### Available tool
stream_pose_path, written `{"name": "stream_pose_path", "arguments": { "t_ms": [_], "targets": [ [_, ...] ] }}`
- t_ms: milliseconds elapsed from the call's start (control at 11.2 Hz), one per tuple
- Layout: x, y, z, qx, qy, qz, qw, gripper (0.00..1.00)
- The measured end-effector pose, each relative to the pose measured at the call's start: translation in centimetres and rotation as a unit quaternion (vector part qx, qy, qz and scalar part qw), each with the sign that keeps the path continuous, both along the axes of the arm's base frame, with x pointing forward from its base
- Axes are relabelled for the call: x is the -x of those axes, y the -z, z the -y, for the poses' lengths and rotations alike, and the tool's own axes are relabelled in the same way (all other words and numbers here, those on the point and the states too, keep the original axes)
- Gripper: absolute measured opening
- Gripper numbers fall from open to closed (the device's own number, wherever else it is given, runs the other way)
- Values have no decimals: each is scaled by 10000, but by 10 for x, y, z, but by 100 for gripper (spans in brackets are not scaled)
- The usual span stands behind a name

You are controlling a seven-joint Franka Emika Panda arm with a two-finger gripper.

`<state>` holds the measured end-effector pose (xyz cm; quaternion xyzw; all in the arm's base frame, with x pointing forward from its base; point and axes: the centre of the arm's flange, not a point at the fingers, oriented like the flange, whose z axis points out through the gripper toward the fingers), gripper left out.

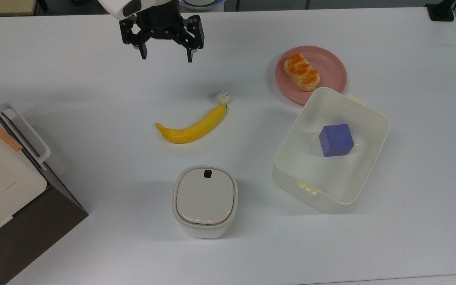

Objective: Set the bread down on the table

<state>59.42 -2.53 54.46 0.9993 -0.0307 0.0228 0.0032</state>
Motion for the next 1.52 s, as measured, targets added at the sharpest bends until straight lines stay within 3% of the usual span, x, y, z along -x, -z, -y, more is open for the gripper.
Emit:
{"name": "stream_pose_path", "arguments": {
  "t_ms": [714, 982, 1517],
  "targets": [
    [-1, 6, 0, -4, -35, -56, 10000, 100],
    [0, 31, -6, -6, -149, -57, 9999, 100],
    [17, 82, -69, -6, -700, -98, 9975, 100]
  ]
}}
